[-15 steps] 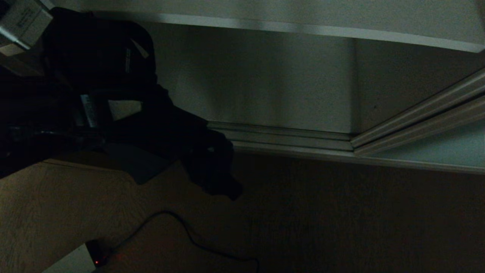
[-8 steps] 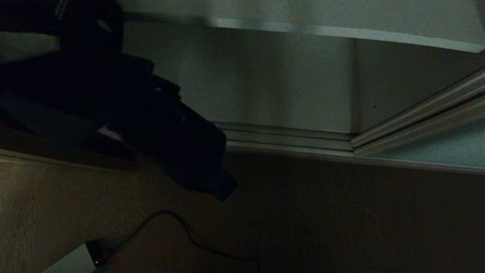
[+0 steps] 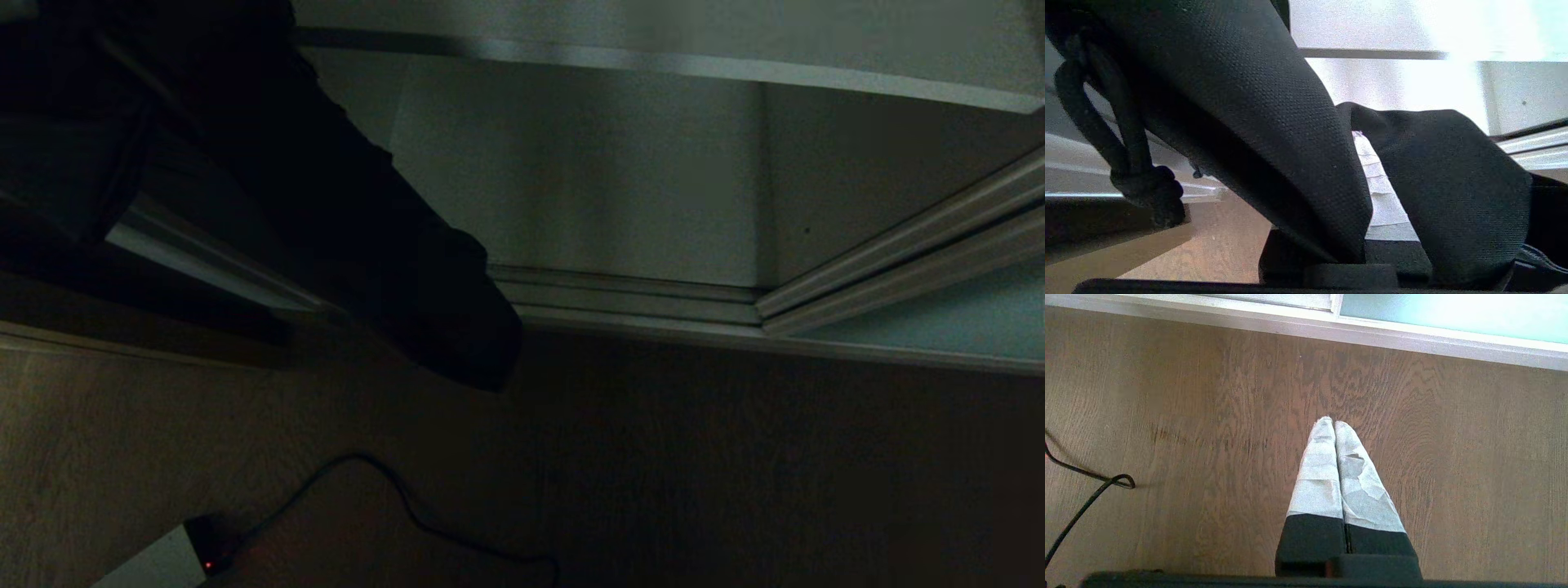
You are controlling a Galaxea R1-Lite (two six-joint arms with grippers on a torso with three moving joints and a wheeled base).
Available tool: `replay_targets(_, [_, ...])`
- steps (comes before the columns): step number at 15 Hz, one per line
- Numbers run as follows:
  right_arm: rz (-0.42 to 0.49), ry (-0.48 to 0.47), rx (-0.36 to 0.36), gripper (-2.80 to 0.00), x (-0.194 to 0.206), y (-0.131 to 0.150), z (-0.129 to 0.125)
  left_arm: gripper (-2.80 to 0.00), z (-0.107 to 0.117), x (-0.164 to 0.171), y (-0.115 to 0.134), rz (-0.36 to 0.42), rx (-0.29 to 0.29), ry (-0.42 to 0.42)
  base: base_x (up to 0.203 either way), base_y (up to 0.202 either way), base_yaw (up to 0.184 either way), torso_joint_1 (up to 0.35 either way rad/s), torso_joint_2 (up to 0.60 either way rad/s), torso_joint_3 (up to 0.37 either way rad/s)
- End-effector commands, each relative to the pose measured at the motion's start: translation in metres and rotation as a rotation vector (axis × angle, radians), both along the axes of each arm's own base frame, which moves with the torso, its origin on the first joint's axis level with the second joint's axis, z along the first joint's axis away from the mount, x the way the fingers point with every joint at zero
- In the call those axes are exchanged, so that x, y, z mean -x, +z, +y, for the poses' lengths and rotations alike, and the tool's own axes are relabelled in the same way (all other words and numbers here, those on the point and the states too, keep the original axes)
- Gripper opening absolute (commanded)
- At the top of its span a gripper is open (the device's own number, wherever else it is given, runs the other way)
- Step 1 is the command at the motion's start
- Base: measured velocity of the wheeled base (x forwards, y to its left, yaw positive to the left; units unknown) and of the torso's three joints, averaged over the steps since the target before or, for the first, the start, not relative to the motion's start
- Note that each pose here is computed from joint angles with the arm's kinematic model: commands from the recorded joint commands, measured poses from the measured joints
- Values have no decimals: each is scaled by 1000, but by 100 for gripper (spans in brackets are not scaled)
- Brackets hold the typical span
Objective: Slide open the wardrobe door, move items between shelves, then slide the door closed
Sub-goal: Place the bag on the higher shelf
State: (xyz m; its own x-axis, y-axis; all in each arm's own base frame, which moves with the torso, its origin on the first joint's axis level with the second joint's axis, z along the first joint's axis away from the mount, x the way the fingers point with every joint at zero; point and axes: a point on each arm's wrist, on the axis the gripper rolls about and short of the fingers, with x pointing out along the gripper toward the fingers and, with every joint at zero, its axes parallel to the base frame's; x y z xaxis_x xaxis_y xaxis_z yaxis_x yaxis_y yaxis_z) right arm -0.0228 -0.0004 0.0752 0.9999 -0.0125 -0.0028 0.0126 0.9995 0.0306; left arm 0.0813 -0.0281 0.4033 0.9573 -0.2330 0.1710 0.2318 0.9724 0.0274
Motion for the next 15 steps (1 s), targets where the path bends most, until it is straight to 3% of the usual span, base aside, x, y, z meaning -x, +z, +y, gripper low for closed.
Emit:
replay_targets(1, [-2,0,0,-280,0,0,0,-280,0,0,0,0,1,9,0,0,0,0,0,0])
replay_targets(6, [-2,0,0,-280,0,-1,0,-280,7,17,2,-35,4,14,0,0,0,0,0,0])
replay_targets(11, [-3,0,0,-280,0,0,0,-280,3,8,-11,38,-15,-7,0,0,0,1,0,8])
replay_targets(15, [-3,0,0,-280,0,0,0,-280,-1,5,-21,78,-44,-111,0,0,0,4,3,152])
